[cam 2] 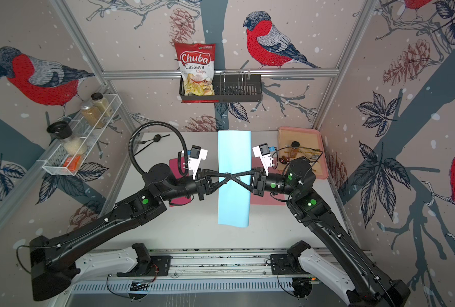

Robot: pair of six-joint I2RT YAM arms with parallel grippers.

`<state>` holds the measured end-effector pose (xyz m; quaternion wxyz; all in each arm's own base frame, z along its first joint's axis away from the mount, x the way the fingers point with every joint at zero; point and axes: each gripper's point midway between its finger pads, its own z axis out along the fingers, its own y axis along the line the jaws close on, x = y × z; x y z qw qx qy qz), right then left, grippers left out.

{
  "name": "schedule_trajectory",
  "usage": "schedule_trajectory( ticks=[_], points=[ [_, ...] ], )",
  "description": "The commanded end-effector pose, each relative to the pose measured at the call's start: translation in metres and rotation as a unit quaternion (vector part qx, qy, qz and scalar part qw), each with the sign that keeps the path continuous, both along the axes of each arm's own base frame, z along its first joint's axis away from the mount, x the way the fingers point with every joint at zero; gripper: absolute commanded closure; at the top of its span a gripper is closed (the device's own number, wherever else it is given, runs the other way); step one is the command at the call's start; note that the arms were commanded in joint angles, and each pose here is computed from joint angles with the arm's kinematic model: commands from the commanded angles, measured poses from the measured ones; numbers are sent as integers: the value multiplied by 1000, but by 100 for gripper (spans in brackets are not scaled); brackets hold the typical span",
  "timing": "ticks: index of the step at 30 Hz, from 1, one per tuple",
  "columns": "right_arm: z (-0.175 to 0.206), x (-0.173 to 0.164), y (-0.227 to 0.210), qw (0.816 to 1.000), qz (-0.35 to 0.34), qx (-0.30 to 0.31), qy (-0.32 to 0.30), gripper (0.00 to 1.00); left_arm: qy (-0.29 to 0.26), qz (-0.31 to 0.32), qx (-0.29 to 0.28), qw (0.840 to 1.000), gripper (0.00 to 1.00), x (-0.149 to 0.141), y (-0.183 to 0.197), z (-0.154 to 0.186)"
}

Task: Fold the rectangular paper in half along the long edge
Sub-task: Fold the paper.

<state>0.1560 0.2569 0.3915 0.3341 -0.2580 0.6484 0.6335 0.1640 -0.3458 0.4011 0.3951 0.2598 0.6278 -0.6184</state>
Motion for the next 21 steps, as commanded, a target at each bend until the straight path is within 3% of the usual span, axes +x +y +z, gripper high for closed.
schedule_trajectory(
  ticks=[1, 5, 16, 21],
  points=[
    [11, -5, -1, 1000, 9, 14, -16, 82, -13, -7, -5, 1000, 92, -4, 0, 5],
    [16, -7, -2, 999, 13, 24, -19, 78, -15, -11, -7, 1000, 100, -6, 0, 7],
    [59, -25, -18, 993, 36, 93, -67, 64, -23, -62, -29, 997, 100, -21, -4, 13],
    [67, -23, -20, 992, 36, 101, -72, 64, -21, -73, -31, 997, 100, -24, -6, 12]
  ],
)
